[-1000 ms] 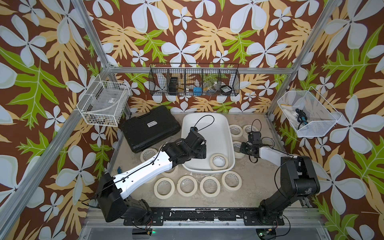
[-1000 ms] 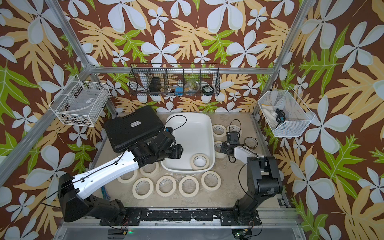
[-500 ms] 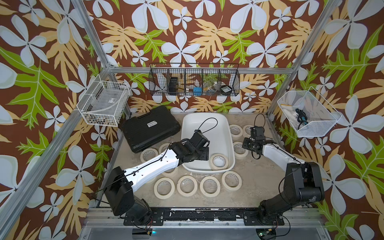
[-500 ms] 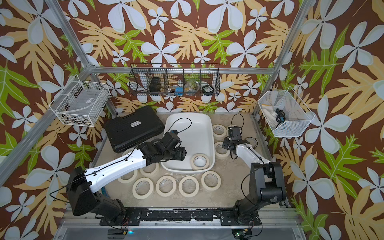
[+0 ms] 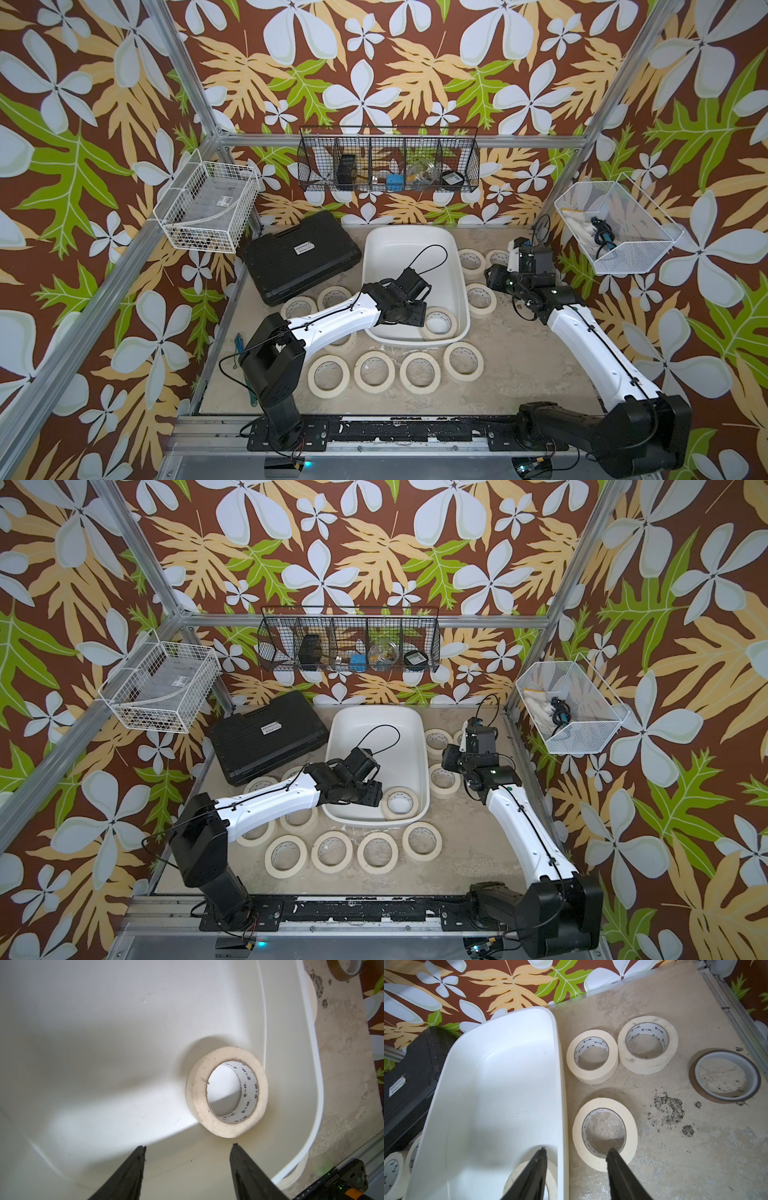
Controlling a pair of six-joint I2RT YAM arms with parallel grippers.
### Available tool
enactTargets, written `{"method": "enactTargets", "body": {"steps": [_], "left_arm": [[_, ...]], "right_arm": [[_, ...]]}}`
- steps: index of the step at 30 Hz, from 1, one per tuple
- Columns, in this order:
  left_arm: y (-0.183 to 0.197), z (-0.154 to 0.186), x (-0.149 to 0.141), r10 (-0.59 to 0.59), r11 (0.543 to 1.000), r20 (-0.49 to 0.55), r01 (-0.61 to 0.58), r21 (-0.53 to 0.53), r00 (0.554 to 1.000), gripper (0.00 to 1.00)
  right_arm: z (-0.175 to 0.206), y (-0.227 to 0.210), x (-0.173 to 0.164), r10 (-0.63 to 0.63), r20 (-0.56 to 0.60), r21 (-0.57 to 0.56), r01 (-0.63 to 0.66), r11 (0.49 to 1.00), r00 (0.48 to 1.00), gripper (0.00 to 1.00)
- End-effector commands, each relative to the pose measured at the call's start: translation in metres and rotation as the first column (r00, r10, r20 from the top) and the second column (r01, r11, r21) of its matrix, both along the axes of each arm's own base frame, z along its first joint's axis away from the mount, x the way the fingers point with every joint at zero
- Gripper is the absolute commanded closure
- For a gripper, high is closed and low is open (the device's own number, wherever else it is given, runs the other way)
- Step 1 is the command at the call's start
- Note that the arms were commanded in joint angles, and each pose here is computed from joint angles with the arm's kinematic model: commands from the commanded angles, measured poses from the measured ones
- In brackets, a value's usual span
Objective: Take out the art tape in the storage box
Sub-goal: Pick up the art tape from the storage box.
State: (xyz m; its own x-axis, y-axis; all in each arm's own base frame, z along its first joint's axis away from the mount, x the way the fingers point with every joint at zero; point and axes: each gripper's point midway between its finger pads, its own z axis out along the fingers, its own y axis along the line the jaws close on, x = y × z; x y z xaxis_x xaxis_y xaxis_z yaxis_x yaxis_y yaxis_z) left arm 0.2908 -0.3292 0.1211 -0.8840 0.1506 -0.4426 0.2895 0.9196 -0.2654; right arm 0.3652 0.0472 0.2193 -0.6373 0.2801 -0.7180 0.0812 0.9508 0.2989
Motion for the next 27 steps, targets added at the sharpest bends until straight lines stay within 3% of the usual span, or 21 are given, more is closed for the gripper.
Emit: {"method": "enactTargets", "body": {"steps": [1,11,27], "left_arm": [[-0.009,-0.006,0.001,-0.027,1.000,-0.005,0.027,-0.006,1.000,0.32],[-0.024,-0.042,0.012,-0.030,0.999,-0.042,0.031,0.032,0.999,0.32],[-0.038,-0.081,0.030,0.004,0.997,-0.051,0.000,0.080,0.999,0.35]], "right_arm": [[0.009,0.007,-0.012,0.042,-0.007,0.022,-0.042,0.999,0.999,0.49],[0.035,0.014,-0.029,0.085,0.049,0.050,-0.087,0.995,0.995,0.49],[0.023,0.017,-0.034,0.117,0.014,0.038,-0.118,0.992,0.993,0.49]]}}
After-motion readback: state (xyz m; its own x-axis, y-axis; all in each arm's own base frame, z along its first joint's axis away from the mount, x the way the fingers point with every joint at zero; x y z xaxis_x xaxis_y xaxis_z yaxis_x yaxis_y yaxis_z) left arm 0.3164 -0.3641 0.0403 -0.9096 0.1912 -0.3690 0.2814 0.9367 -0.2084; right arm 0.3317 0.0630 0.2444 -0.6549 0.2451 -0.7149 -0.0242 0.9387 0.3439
